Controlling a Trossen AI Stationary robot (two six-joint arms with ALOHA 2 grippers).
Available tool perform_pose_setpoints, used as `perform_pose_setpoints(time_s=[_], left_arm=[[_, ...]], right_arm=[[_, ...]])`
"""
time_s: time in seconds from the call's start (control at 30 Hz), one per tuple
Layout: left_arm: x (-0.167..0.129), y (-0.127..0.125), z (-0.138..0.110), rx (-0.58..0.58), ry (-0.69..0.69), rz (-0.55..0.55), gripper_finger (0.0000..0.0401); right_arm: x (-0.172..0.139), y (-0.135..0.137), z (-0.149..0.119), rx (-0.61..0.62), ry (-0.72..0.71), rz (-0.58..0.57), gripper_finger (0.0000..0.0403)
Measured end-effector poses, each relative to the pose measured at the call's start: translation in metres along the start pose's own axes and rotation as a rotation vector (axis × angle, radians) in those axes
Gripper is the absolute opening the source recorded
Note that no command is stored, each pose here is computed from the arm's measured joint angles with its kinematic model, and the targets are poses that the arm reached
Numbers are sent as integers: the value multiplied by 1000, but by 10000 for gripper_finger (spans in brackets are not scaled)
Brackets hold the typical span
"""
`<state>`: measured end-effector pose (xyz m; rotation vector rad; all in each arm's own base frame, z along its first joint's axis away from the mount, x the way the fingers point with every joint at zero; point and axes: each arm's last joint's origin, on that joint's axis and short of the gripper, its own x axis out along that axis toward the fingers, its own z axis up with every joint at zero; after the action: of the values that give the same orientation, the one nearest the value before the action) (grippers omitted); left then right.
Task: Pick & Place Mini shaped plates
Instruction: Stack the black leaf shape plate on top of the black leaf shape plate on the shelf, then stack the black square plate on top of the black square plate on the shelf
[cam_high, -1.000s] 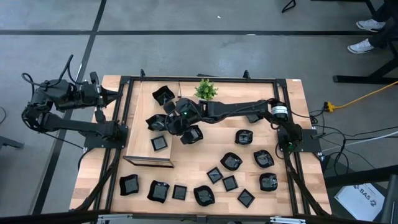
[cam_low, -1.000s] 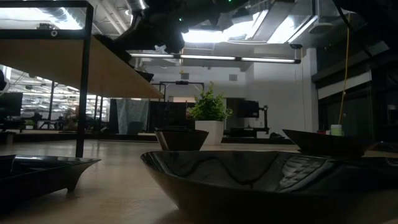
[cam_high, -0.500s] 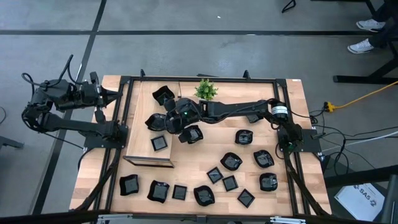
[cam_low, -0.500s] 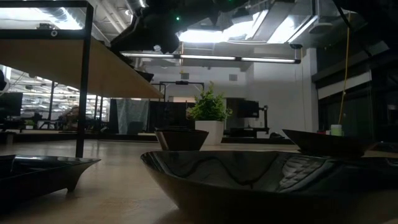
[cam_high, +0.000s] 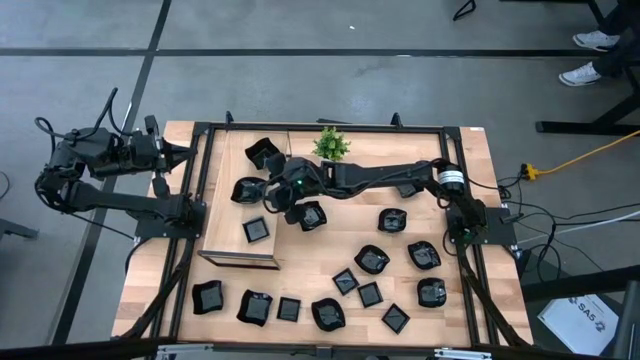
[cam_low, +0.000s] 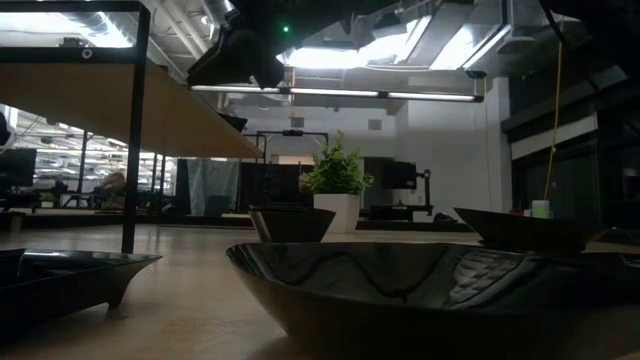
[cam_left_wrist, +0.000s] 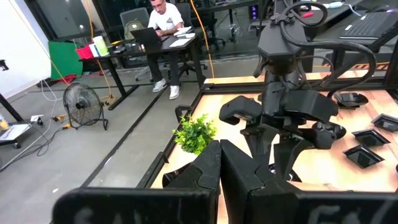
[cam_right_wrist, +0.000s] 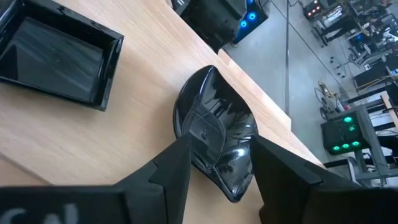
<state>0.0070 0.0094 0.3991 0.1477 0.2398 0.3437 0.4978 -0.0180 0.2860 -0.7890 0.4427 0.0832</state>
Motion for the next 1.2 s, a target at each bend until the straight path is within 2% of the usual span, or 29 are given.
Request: perform_pose_setpoints(time_s=[0.13, 0.33, 0.53, 0.73, 1.2], left_arm=[[0, 0, 0, 0, 0, 1, 4], [0, 0, 0, 0, 0, 0, 4], [0, 0, 0, 0, 0, 0, 4], [0, 0, 0, 0, 0, 0, 4], [0, 0, 0, 0, 0, 0, 4]], right_arm=[[-3, 6, 7, -9, 13, 6, 165], [-19, 26, 32, -24, 134, -61, 165], [-37, 63, 58, 15, 195, -4, 165], [-58, 95, 73, 44, 315, 10, 165], [-93, 151, 81, 219, 531, 145, 165]])
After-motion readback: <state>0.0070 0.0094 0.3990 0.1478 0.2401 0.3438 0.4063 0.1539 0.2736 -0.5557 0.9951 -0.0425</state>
